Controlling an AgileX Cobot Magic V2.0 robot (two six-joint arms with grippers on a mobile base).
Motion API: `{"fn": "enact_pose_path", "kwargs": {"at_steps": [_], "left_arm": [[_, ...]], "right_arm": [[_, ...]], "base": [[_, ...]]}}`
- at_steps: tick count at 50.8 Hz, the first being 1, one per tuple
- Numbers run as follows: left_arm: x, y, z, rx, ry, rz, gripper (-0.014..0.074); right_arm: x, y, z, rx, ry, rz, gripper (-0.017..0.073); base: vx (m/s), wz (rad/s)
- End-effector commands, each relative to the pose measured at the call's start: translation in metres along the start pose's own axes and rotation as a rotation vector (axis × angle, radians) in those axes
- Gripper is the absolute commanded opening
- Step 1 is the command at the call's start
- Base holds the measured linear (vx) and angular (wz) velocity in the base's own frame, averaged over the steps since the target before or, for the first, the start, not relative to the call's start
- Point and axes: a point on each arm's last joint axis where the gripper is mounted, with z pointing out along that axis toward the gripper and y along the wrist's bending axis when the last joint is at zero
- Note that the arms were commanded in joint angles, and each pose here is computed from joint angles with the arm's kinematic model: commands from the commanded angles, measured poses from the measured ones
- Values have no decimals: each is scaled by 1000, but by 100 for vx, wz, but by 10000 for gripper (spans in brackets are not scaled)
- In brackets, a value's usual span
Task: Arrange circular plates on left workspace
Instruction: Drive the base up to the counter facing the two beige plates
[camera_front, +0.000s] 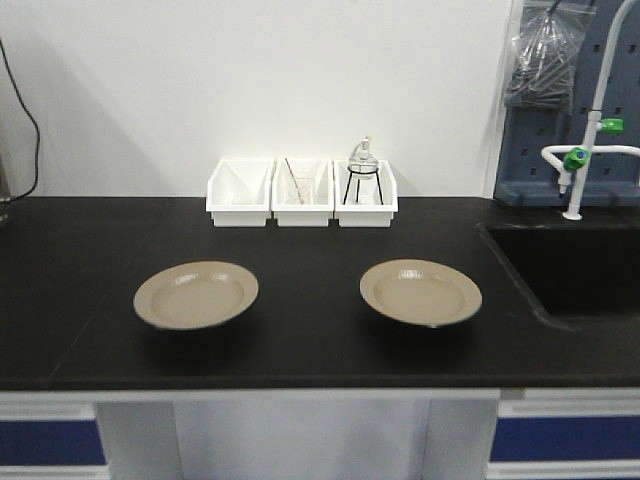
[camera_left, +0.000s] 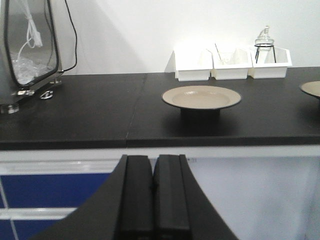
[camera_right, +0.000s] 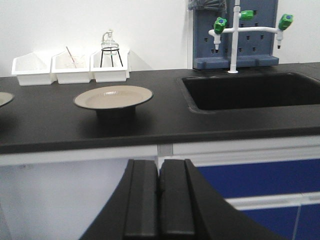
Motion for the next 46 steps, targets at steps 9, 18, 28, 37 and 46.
{"fn": "enact_pose_path", "kwargs": {"at_steps": [9,18,28,37,46], "left_arm": [[-1,1,0,-10,-73,-9,0],[-1,1,0,-10,-73,-9,0],[-1,1,0,-10,-73,-9,0],[-1,1,0,-10,-73,-9,0],[-1,1,0,-10,-73,-9,0]], "right_arm": [[-1,-1,0,9,-70,-10,-1],[-1,-1,0,9,-70,-10,-1],[-1,-1,0,9,-70,-10,-1],[-1,-1,0,9,-70,-10,-1],[-1,-1,0,9,-70,-10,-1]], "base": [[52,-1],[51,-2],[48,1],[45,0],[36,-3]]}}
